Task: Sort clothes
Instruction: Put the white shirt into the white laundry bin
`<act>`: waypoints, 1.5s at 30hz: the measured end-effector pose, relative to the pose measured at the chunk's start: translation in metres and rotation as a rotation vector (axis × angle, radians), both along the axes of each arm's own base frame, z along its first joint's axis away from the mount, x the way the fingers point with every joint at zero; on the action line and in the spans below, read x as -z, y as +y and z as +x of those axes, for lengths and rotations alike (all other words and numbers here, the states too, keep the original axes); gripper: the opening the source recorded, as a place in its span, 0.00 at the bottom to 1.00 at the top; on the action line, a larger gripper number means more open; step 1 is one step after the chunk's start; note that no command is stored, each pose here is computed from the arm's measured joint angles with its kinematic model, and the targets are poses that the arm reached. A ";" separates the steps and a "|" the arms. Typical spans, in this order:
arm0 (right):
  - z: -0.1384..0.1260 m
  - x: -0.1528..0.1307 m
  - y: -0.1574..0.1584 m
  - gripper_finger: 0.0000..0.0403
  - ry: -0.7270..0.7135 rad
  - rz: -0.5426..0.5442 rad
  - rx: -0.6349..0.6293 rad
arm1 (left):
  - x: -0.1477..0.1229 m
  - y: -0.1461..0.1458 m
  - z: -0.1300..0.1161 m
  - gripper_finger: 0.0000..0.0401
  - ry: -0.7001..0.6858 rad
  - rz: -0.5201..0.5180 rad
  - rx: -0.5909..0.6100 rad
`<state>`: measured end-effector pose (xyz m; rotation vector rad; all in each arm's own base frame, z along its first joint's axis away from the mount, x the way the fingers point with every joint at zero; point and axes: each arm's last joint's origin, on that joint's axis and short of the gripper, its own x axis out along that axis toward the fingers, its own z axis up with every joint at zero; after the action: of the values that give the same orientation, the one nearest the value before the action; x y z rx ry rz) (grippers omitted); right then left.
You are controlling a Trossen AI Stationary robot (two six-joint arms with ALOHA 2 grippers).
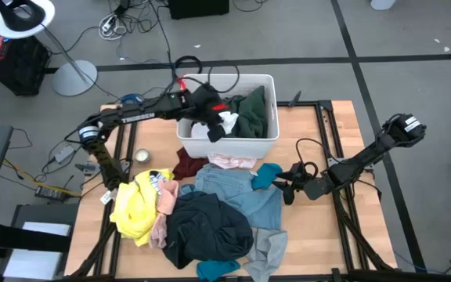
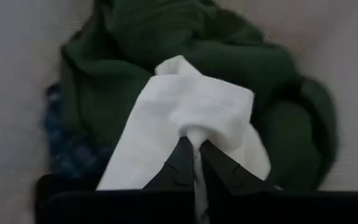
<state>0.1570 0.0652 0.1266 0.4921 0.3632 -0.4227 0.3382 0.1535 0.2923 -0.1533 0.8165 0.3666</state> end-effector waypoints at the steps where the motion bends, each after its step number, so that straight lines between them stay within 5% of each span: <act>1: 0.000 0.000 0.000 0.48 0.000 0.000 0.000 | 0.007 0.004 -0.001 0.02 -0.026 -0.029 0.001; 11: 0.000 0.000 0.000 0.48 0.000 -0.001 0.000 | 0.026 0.037 -0.014 0.02 -0.206 -0.126 -0.007; 18: 0.000 0.000 0.000 0.48 0.000 -0.005 0.004 | 0.025 0.053 -0.020 0.02 -0.217 -0.070 -0.108; 24: -0.001 0.001 -0.001 0.48 0.012 -0.014 0.013 | 0.038 0.056 -0.026 0.03 -0.087 -0.032 -0.207; 37: -0.001 0.001 -0.001 0.48 0.012 -0.010 0.018 | 0.052 0.052 -0.025 0.36 -0.041 -0.178 -0.242; 45: -0.001 0.002 -0.001 0.48 0.011 -0.006 0.019 | 0.008 0.029 -0.035 0.39 -0.132 -0.108 -0.140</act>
<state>0.1559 0.0642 0.1251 0.4883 0.3679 -0.4446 0.3029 0.1822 0.2847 -0.3332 0.6969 0.4396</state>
